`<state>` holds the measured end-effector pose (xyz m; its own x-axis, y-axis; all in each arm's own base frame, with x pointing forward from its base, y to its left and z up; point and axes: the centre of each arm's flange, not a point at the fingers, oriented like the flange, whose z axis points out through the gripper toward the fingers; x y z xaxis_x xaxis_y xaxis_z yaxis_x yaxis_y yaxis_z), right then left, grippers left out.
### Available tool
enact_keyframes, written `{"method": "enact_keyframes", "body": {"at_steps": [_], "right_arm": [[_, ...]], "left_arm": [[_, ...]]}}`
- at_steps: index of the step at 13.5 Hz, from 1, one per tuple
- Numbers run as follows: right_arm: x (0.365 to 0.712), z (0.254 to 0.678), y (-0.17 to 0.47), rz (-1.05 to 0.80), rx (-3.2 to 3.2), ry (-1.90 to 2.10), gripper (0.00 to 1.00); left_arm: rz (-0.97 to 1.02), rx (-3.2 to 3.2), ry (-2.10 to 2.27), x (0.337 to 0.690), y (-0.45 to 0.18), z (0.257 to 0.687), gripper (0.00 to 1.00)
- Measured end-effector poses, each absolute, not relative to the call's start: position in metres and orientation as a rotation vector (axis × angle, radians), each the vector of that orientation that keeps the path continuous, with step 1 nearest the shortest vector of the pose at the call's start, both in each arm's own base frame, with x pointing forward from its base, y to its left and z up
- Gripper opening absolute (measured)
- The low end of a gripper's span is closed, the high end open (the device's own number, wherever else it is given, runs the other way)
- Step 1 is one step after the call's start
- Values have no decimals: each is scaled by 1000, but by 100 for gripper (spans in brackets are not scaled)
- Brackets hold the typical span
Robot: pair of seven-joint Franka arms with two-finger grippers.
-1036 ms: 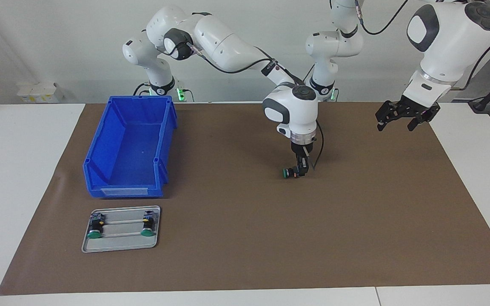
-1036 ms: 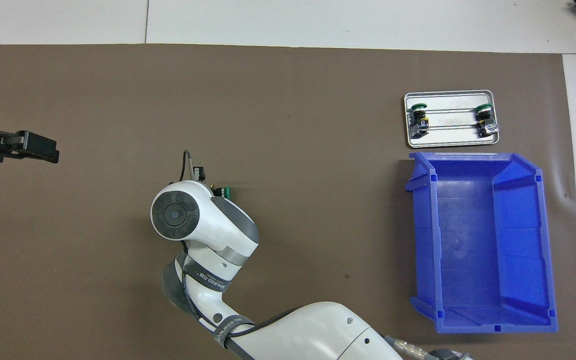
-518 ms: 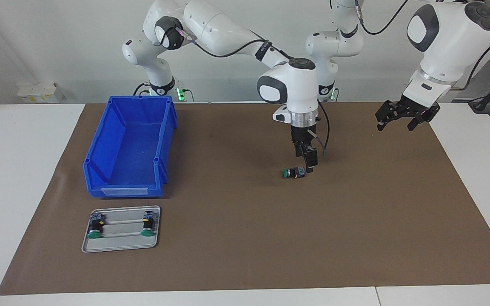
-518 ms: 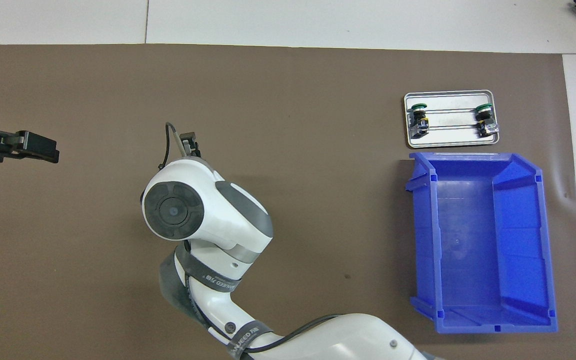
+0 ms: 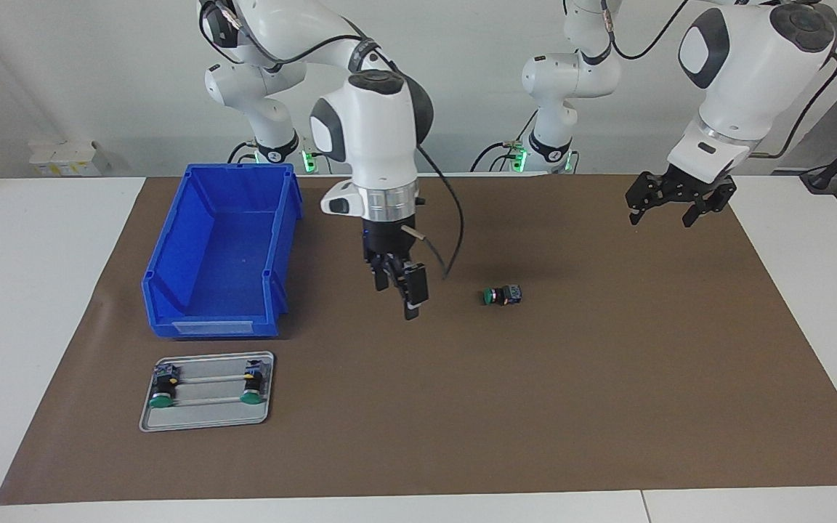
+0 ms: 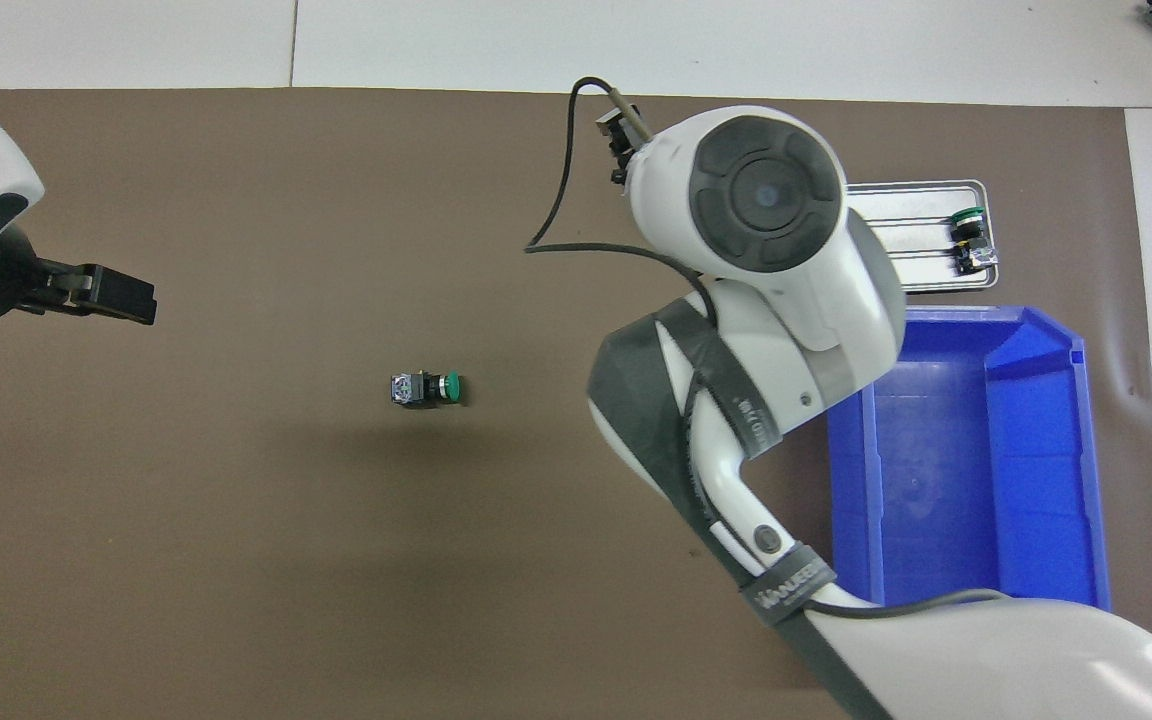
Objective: Place and press button with both arms
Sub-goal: 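Withdraw the right gripper while the left gripper reaches toward the button, then grasp the green button on the table with the left gripper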
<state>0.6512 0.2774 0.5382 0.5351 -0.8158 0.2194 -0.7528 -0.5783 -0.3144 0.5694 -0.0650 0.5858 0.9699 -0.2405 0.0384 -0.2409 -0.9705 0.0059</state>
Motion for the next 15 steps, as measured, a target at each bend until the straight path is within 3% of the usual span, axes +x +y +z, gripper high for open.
{"method": "enact_keyframes", "body": {"at_steps": [3,6,10,15], "right_arm": [[657,579,173,-489,-2779,1155,100],[640,617,91,-413,-2935,945,100],[601,651,41,-271,-3068,760,100],[561,676,-9,-99,-3096,646,100]], "left_arm": [[91,3017,-793,570,-85,575,100],[105,2863,-1134,569,-88,568,100],[152,2652,-1439,564,-121,542,100],[292,2543,-1644,551,-209,475,100]]}}
